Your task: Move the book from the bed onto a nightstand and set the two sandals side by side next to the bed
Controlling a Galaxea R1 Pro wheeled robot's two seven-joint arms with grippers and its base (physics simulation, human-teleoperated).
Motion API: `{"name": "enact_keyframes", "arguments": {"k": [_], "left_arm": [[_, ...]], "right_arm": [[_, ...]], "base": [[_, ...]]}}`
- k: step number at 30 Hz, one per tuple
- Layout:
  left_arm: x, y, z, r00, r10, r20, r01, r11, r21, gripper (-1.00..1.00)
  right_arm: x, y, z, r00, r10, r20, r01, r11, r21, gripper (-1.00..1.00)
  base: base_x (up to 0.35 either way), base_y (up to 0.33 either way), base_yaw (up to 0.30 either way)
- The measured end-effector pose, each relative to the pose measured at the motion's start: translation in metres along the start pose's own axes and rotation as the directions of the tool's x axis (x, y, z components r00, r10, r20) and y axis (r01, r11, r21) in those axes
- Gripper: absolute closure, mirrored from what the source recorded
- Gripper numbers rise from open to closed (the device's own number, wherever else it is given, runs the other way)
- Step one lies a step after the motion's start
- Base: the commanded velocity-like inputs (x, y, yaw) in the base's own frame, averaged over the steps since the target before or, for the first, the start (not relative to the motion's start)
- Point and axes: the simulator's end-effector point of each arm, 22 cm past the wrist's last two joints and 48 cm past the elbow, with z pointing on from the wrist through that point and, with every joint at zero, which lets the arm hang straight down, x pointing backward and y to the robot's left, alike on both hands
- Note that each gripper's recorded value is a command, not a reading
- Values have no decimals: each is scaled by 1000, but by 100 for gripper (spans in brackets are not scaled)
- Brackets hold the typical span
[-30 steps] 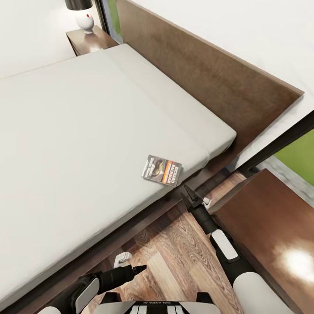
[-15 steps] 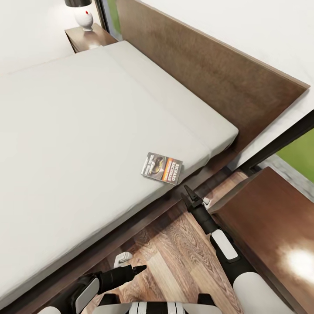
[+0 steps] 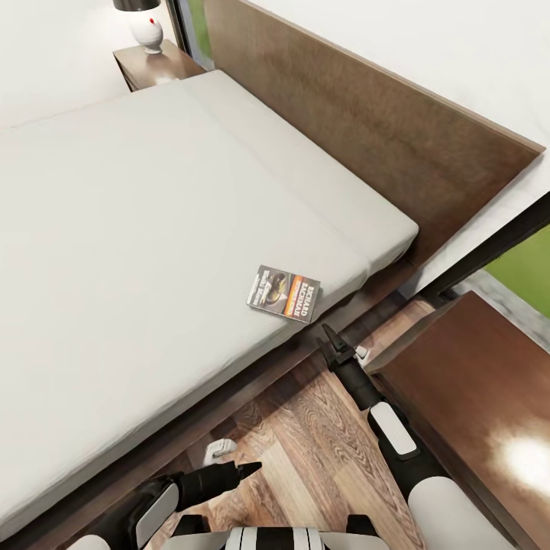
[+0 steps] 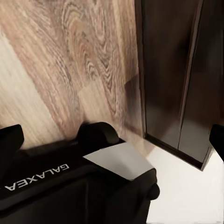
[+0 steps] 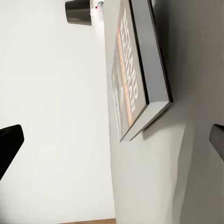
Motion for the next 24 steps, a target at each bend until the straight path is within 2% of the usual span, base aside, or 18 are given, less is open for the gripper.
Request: {"name": "enact_keyframes", "arguments": {"k": [2,5,11,15,24], "left_arm": [[-1,-18,5,999,44,-12,-44,998,34,-100],[-4,-56,12,992,120,-32,-116,987,110,-100],[-8,-104,13,983,172,-66,-155,967,202,-100],[-10,-112,12,981,181,-70,-162,963,216,-100],[-12,-100,5,980,186,-74,-169,966,198,-100]], "right_arm": [[0,0,0,1000,0,0,0,1000,0,-100],[0,0,0,1000,1,0,-1,1000,1,-100],[0,0,0,1000,1,0,-1,1000,1,-100],[0,-1,0,1000,1,0,-1,1000,1,-100],[0,-1,0,1000,1,0,-1,1000,2,-100]], "base": [[0,0,0],[0,0,0],[0,0,0],[0,0,0],[0,0,0]]}}
